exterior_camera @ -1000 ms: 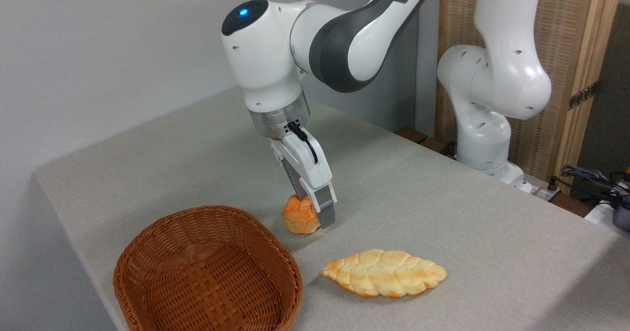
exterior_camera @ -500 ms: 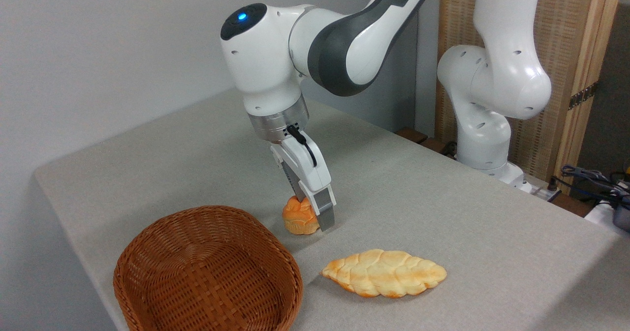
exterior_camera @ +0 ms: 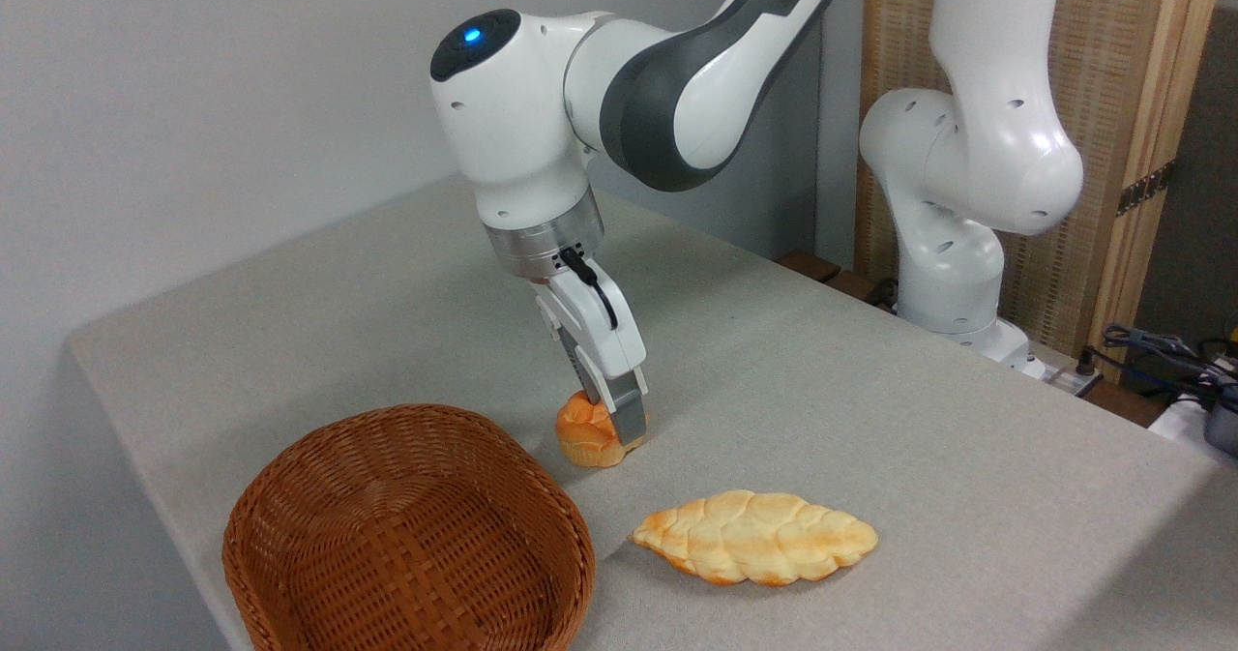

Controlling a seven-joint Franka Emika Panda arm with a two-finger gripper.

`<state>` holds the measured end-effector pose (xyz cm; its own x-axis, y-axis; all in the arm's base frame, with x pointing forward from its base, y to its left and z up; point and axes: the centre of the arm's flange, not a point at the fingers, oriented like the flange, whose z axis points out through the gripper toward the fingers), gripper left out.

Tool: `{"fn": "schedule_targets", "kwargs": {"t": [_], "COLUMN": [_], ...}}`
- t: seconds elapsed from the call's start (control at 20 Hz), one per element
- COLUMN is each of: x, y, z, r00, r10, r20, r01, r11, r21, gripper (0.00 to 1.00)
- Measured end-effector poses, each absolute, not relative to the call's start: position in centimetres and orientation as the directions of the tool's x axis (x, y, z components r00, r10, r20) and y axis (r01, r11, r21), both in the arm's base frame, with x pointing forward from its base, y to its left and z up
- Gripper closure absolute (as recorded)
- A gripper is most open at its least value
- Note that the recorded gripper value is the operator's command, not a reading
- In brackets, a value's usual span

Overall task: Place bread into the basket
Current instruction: 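Close the gripper fingers on the round orange bun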

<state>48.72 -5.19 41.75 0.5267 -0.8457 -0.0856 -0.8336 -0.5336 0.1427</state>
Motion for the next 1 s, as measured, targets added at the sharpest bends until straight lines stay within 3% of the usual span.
{"fn": "schedule_targets", "kwargs": {"t": [0.1,0.45,0.7,0.8,1.0], "x": [48.75,48.73,48.73,48.73,48.75], "y": [-5.19,-5.65,-5.73,-5.73,-5.74], "z": [41.67,41.60,41.60,41.60,41.65], "r00": [0.527,0.519,0.517,0.517,0.517], "r10": [-0.846,-0.851,-0.851,-0.851,-0.851], "r20": [-0.086,-0.086,-0.086,-0.086,-0.085], "r01": [-0.834,-0.838,-0.839,-0.839,-0.840], "r11": [-0.534,-0.526,-0.525,-0.524,-0.524], "r21": [0.143,0.143,0.143,0.143,0.142], "gripper": [0.44,0.61,0.61,0.68,0.67]}}
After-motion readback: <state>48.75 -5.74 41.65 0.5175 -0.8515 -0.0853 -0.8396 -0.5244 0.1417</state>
